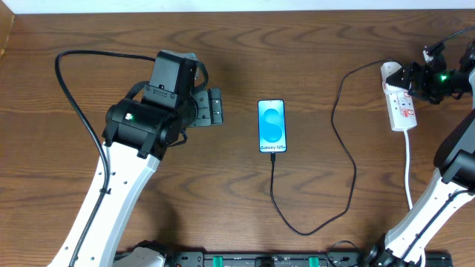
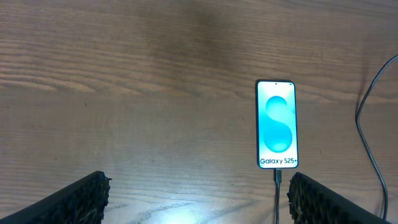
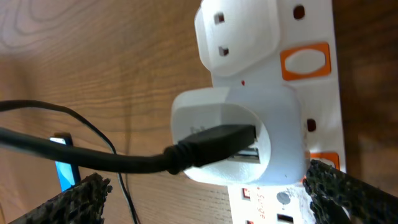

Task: Plug charger to phone and switch on socket
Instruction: 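Press the socket switch down with the right gripper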

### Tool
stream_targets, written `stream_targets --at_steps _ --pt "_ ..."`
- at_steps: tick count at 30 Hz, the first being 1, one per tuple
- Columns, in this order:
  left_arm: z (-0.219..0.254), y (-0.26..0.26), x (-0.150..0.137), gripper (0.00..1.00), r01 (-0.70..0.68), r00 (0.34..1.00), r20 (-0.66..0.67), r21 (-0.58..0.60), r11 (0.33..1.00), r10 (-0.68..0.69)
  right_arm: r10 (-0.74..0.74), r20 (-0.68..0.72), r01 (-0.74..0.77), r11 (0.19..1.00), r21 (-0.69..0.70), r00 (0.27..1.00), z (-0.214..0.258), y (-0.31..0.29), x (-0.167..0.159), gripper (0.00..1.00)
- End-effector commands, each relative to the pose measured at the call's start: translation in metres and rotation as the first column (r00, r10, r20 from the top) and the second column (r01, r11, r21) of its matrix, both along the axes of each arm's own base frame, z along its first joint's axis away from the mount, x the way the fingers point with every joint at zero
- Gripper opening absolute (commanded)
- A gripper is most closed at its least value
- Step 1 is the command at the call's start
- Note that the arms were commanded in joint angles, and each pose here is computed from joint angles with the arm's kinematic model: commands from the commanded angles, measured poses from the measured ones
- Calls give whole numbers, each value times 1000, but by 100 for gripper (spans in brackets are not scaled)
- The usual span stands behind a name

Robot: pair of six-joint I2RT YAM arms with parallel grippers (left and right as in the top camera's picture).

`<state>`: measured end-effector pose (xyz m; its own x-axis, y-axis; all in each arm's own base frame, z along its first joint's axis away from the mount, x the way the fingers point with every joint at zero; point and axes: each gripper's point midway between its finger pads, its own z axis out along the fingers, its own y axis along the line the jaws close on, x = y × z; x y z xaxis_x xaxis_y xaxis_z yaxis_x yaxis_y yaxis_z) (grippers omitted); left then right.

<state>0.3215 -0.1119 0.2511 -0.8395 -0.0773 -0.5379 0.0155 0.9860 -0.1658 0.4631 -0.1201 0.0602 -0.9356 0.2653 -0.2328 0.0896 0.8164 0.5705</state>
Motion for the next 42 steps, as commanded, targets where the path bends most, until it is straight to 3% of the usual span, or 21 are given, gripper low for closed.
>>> stream_targets --at_steps 1,42 --pt "3 4 1 92 2 1000 14 16 1000 -2 1 -38 -1 1000 3 999 -11 5 -1 99" --pt "3 4 1 92 2 1000 14 16 1000 -2 -10 -51 10 1000 13 999 -16 11 1 99"
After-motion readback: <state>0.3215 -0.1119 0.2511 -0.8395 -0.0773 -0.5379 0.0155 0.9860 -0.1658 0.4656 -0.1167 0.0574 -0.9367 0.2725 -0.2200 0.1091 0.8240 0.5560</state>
